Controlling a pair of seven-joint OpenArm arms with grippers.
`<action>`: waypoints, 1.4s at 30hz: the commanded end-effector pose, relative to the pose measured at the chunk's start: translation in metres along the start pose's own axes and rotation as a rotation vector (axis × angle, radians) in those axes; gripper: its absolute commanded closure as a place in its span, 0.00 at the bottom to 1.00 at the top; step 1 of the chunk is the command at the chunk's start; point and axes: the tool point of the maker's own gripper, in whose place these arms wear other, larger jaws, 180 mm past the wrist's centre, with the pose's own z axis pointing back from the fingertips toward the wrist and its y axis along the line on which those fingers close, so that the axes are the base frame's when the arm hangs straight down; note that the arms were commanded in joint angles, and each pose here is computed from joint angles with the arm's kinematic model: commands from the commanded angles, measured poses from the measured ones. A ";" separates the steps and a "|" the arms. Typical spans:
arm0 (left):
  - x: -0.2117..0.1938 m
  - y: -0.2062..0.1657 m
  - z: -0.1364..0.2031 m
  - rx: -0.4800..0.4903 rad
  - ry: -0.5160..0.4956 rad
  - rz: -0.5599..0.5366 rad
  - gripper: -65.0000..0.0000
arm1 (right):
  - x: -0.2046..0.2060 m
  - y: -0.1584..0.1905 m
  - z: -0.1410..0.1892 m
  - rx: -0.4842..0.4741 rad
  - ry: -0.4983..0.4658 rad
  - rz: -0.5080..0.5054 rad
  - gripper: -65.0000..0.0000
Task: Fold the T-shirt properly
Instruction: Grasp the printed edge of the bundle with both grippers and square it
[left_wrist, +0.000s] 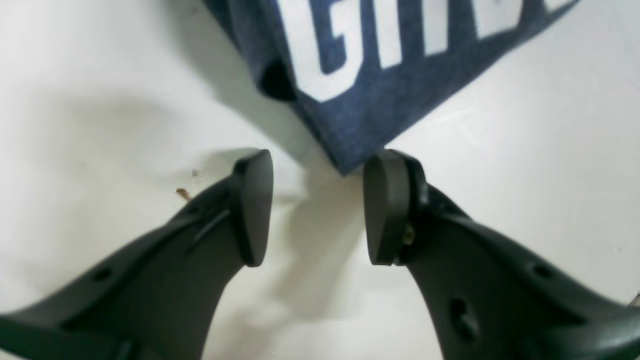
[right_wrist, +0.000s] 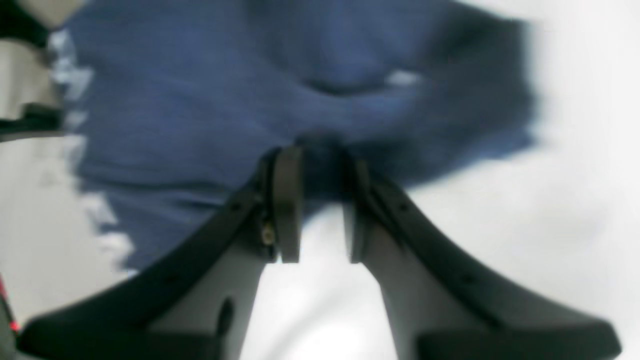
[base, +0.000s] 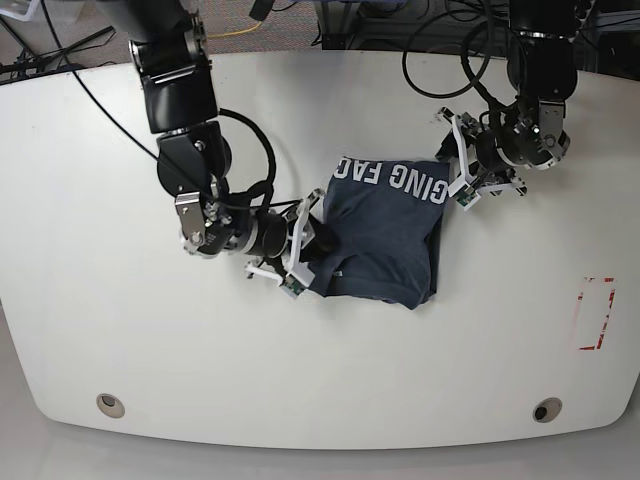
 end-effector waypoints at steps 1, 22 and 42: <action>0.007 0.004 0.003 0.005 -0.030 -0.003 0.59 | 0.031 -0.015 0.009 -0.022 -0.067 0.032 0.81; 0.106 0.014 0.056 0.149 -0.322 -0.072 0.59 | 0.016 0.054 0.027 0.016 -0.034 0.128 0.81; 0.101 0.068 -0.017 0.035 -0.212 0.133 0.59 | -0.019 0.053 0.010 0.054 -0.016 0.017 0.81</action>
